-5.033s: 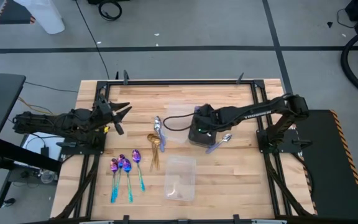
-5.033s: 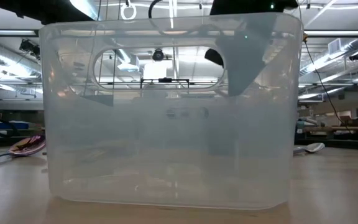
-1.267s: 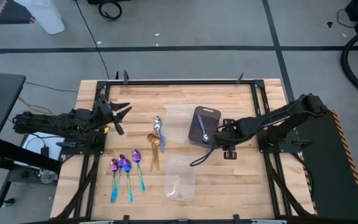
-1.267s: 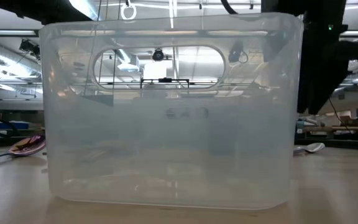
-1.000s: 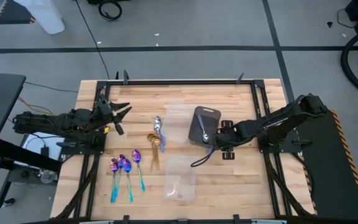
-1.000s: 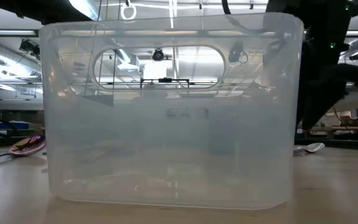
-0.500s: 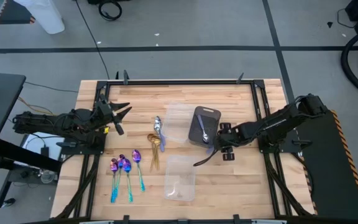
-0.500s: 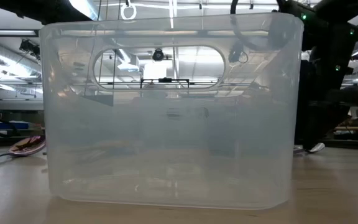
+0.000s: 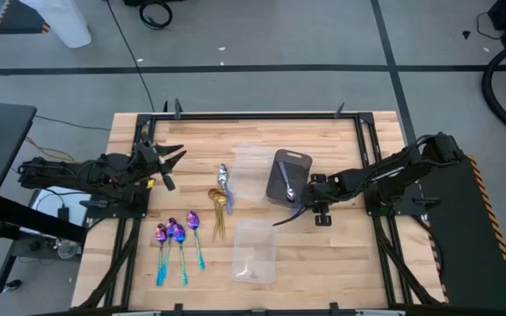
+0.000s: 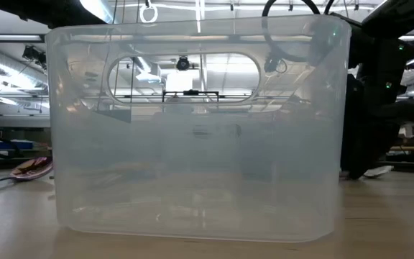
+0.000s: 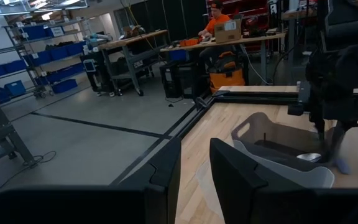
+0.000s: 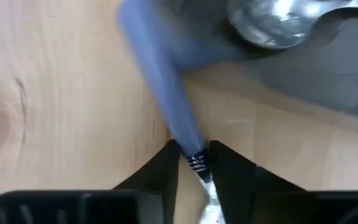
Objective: Sort silverware by color (type)
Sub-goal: Put the purple spoon into the black bin
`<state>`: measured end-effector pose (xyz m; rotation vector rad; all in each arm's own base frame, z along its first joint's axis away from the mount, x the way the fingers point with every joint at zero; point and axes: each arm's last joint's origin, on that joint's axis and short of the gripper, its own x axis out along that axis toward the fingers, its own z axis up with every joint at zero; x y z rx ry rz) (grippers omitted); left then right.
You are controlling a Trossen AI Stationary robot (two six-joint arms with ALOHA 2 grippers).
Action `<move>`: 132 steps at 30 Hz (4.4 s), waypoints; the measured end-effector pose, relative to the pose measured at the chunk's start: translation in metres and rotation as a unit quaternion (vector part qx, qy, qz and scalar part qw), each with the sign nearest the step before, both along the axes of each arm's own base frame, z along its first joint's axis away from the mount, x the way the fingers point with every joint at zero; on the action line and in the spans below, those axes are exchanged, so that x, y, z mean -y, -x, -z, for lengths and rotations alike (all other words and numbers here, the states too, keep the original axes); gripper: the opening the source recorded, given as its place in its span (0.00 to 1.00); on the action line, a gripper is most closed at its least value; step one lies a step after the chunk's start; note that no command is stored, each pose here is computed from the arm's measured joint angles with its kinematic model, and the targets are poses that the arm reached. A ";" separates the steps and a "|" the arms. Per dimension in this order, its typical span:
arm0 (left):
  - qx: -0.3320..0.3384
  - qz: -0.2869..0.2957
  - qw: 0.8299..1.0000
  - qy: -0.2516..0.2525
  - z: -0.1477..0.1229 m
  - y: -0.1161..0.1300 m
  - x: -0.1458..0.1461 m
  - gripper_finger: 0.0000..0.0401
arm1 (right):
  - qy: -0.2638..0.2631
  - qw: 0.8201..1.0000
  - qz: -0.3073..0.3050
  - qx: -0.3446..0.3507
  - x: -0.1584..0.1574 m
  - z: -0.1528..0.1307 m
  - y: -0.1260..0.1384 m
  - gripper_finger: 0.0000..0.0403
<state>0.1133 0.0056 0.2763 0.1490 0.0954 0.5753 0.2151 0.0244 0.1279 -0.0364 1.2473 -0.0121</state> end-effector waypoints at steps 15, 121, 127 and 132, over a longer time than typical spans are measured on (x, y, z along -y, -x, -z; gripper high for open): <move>0.000 0.000 1.000 0.000 0.000 0.000 0.000 0.23 | -0.023 1.000 0.000 -0.016 -0.012 -0.006 -0.002 0.13; -0.029 -0.001 1.000 0.002 0.006 -0.011 0.001 0.23 | -0.035 0.897 0.416 0.145 0.046 -0.266 -0.027 0.13; -0.028 -0.001 1.000 0.002 0.006 -0.011 0.001 0.23 | -0.046 0.884 0.452 0.115 0.046 -0.235 -0.033 0.13; -0.028 -0.001 1.000 0.002 0.006 -0.011 0.001 0.23 | -0.063 0.871 0.476 0.106 0.046 -0.210 -0.039 0.13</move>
